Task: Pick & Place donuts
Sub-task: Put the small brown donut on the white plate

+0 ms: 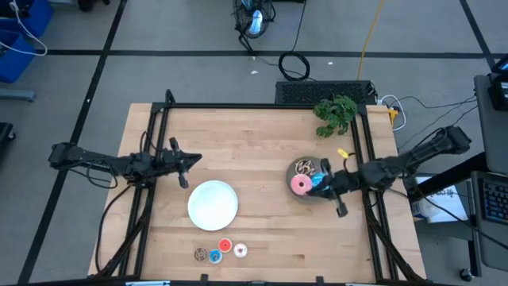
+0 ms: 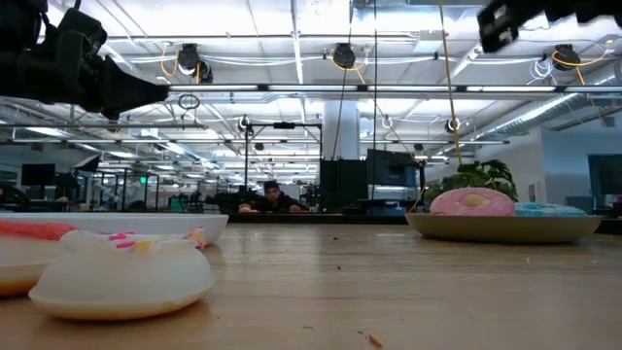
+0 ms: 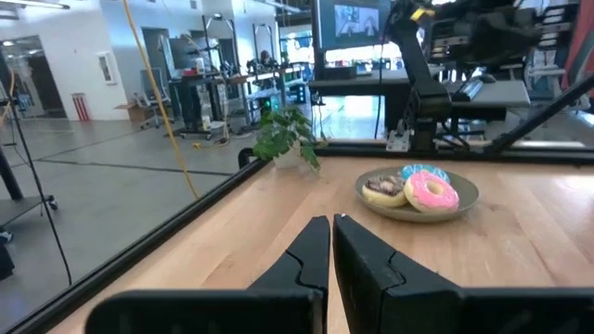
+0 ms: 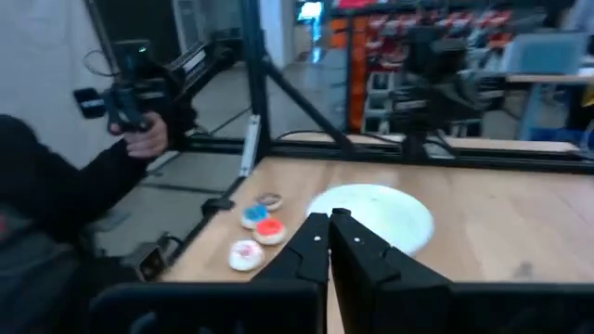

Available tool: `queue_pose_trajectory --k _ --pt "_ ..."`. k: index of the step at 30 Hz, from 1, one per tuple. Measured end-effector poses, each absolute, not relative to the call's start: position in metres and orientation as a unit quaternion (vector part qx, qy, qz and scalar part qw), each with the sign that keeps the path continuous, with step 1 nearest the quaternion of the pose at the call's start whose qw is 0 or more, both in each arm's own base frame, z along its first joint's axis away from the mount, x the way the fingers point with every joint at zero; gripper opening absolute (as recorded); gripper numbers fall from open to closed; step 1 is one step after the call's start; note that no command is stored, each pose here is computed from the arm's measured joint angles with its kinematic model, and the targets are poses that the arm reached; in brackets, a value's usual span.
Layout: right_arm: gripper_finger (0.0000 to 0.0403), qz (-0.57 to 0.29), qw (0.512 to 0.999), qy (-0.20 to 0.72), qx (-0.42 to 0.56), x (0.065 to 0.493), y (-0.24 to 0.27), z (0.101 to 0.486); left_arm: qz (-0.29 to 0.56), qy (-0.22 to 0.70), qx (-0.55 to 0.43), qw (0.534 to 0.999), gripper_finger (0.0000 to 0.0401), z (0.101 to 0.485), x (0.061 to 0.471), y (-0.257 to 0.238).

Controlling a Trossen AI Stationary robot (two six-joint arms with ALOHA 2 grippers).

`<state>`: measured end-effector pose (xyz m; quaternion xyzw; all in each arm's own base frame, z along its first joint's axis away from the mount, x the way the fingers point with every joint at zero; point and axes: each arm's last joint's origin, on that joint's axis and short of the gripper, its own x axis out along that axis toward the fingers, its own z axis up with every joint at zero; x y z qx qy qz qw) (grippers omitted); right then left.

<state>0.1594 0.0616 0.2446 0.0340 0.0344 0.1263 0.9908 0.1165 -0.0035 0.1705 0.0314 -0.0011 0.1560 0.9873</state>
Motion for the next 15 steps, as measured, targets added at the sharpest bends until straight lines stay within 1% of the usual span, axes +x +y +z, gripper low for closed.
queue_pose_trajectory --k 5,11,15 --pt "0.0001 0.079 0.997 0.016 0.018 0.137 0.043 0.216 0.154 0.010 0.038 0.987 0.0026 0.168 0.117 -0.004" --pt "0.0001 0.072 0.997 0.001 0.005 0.124 0.036 0.195 0.140 0.007 0.046 0.989 0.0026 0.169 0.117 -0.004" --pt "0.0001 0.072 0.997 0.011 -0.015 0.121 0.035 0.180 0.151 -0.008 0.042 0.988 0.0026 0.172 0.117 -0.004"
